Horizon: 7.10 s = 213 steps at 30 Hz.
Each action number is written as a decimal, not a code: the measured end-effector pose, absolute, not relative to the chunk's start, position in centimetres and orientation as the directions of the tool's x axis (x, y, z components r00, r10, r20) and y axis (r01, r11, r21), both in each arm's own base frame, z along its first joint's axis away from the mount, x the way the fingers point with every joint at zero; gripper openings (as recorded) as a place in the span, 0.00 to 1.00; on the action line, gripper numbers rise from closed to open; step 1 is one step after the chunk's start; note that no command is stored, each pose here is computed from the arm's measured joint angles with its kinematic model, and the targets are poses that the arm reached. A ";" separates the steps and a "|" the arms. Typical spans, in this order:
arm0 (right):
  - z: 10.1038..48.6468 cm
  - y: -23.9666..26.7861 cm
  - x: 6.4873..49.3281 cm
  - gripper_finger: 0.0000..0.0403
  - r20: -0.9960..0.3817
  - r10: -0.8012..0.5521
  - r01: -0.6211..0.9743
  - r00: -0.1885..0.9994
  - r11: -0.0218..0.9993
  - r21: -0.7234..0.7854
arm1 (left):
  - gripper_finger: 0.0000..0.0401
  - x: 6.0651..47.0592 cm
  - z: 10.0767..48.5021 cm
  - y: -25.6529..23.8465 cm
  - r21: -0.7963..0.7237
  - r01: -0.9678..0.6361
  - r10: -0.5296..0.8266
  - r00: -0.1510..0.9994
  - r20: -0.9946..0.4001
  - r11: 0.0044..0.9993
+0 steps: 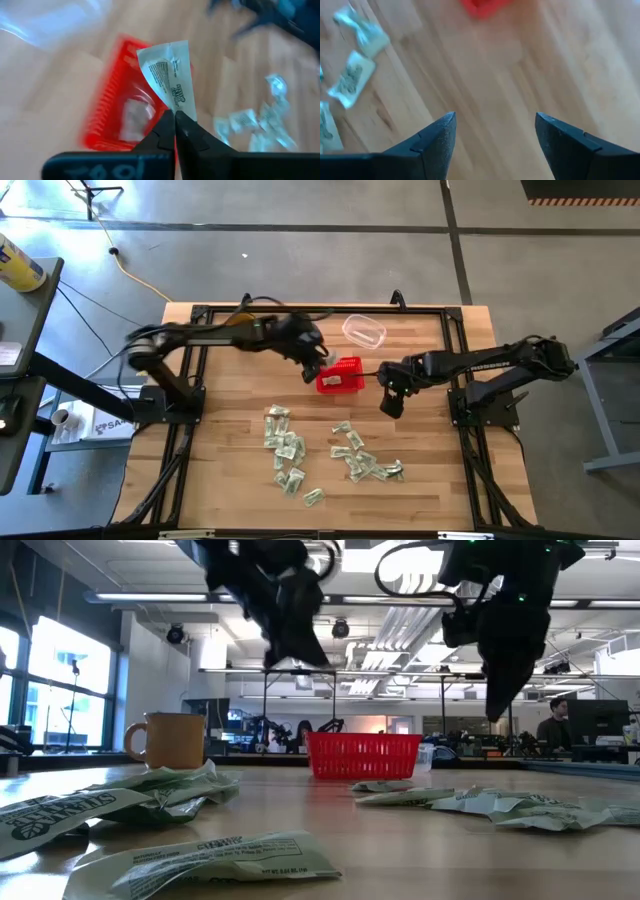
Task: Pick and place items into bin
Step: Put the white packet into the red basket, then put the green packet into the red basket, then put the white packet into the red basket
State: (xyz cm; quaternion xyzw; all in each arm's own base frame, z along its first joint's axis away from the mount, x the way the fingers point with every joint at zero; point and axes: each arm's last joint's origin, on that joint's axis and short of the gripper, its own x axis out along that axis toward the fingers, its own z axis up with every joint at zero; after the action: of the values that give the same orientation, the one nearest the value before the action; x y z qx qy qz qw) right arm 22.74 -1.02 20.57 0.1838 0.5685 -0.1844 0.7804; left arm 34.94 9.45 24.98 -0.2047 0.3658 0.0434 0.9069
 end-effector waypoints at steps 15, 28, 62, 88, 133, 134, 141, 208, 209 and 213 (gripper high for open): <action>19.6 9.1 20.1 0.65 -0.977 0.050 0.124 0.207 0.989 0.077 | 0.61 35.1 27.4 8.1 -0.136 -0.232 0.000 0.503 -0.864 0.963; 17.7 17.1 21.0 0.65 -0.887 0.283 -0.133 0.365 0.959 0.251 | 0.55 31.3 30.1 7.3 -0.074 -0.232 0.029 0.412 -0.911 0.970; 15.3 8.9 24.4 0.05 -0.954 -0.083 0.248 0.288 0.969 -0.010 | 0.40 30.2 30.2 7.2 -0.043 -0.286 0.056 0.328 -0.943 0.957; 21.2 -6.4 35.1 0.53 -0.881 -0.113 0.444 0.460 0.888 0.117 | 0.40 25.9 27.9 5.4 -0.084 -0.433 0.061 0.311 -0.948 0.897; 18.9 1.3 26.7 0.81 -0.885 -0.272 0.381 0.379 0.917 -0.119 | 0.15 27.8 14.4 2.0 0.148 -0.064 0.161 0.364 -0.917 0.987; 18.9 1.3 26.7 0.81 -0.885 -0.271 0.381 0.379 0.917 -0.118 | 0.09 27.9 14.6 2.5 0.150 -0.084 0.170 0.368 -0.914 0.985; 18.8 1.2 26.4 0.80 -0.891 -0.283 0.381 0.355 0.914 -0.138 | 0.10 29.7 18.2 6.3 0.122 -0.194 0.199 0.445 -0.873 0.973; 13.8 13.8 21.9 0.11 -0.985 0.173 0.865 -0.007 0.495 0.081 | 0.49 29.1 23.7 7.1 -0.010 -0.154 0.030 0.256 -0.966 0.988; 14.0 13.4 22.3 0.06 -0.986 0.165 0.861 0.033 0.496 0.112 | 0.49 29.1 23.6 7.1 -0.010 -0.154 0.029 0.252 -0.967 0.988; 16.0 11.2 23.8 0.06 -0.965 0.158 0.848 0.210 0.462 0.260 | 0.49 28.7 23.6 7.0 -0.014 -0.154 0.020 0.212 -0.977 0.988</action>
State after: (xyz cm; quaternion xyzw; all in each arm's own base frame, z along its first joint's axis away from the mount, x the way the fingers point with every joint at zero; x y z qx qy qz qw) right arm 23.80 11.20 15.96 0.4427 0.5677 -0.2697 0.6395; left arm 28.68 6.97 23.56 -0.0539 0.6250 0.0560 0.7767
